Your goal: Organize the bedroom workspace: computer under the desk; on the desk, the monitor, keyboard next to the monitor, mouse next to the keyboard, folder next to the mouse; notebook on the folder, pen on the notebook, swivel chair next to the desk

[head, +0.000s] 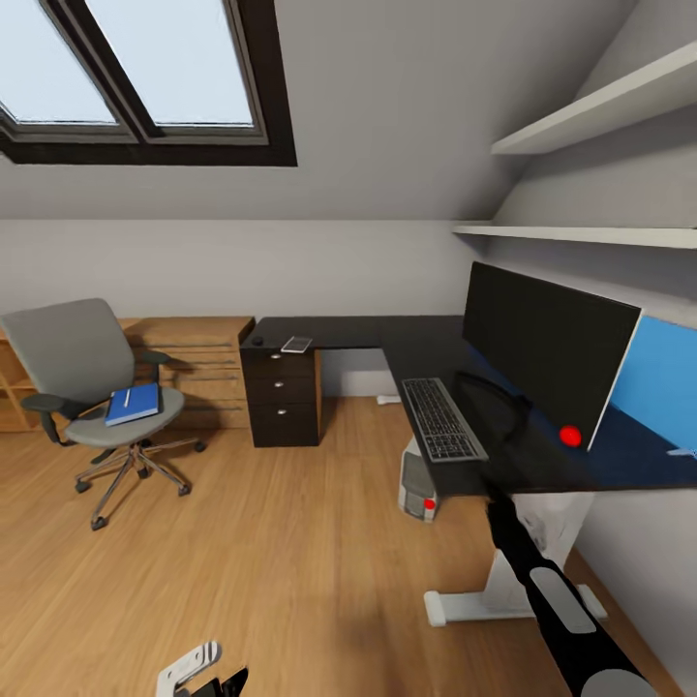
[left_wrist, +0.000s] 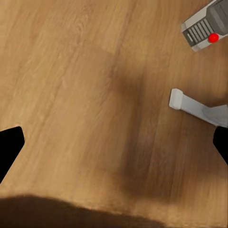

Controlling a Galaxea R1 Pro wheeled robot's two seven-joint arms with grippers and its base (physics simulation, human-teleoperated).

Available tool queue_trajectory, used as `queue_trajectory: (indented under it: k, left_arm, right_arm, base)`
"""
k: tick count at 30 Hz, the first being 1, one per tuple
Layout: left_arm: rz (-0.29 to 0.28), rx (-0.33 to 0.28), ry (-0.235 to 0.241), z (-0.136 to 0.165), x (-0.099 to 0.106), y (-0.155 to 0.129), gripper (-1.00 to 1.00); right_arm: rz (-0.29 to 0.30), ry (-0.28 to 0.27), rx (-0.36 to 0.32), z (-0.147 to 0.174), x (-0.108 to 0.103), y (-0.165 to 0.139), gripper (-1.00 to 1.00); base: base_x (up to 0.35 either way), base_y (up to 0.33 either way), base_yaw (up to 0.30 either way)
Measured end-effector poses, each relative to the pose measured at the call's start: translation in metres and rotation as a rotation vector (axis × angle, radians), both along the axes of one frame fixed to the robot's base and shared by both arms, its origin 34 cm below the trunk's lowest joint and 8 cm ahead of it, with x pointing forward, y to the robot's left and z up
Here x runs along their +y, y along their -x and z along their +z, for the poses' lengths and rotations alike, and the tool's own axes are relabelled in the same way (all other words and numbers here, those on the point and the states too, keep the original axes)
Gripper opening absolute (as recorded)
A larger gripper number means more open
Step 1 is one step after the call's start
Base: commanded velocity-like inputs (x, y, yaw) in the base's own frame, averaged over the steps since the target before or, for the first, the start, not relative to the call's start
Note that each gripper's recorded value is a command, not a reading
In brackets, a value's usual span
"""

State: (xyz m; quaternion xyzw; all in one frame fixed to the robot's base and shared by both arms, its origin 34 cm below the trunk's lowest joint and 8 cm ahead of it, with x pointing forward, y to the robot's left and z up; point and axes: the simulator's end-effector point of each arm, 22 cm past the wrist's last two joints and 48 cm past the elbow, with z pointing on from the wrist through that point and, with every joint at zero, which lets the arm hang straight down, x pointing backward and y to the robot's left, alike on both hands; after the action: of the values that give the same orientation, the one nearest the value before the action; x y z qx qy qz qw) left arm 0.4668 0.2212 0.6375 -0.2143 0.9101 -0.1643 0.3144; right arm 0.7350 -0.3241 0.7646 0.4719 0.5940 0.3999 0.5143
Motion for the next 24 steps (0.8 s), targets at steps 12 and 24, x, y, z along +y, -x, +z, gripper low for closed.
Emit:
queue_trajectory:
  k: [12, 24]
  left_arm:
    - [0.021, -0.011, -0.013, -0.003, 0.007, -0.001, 1.00]
    - [0.035, -0.023, -0.020, 0.011, 0.011, -0.004, 1.00]
  right_arm:
    - [0.001, 0.001, 0.000, 0.000, 0.002, 0.000, 1.00]
    - [0.003, 0.312, 0.161, -0.073, 0.029, 0.036, 1.00]
  base:
    - [-0.247, -0.098, 0.000]
    - [-0.013, -0.007, 0.000]
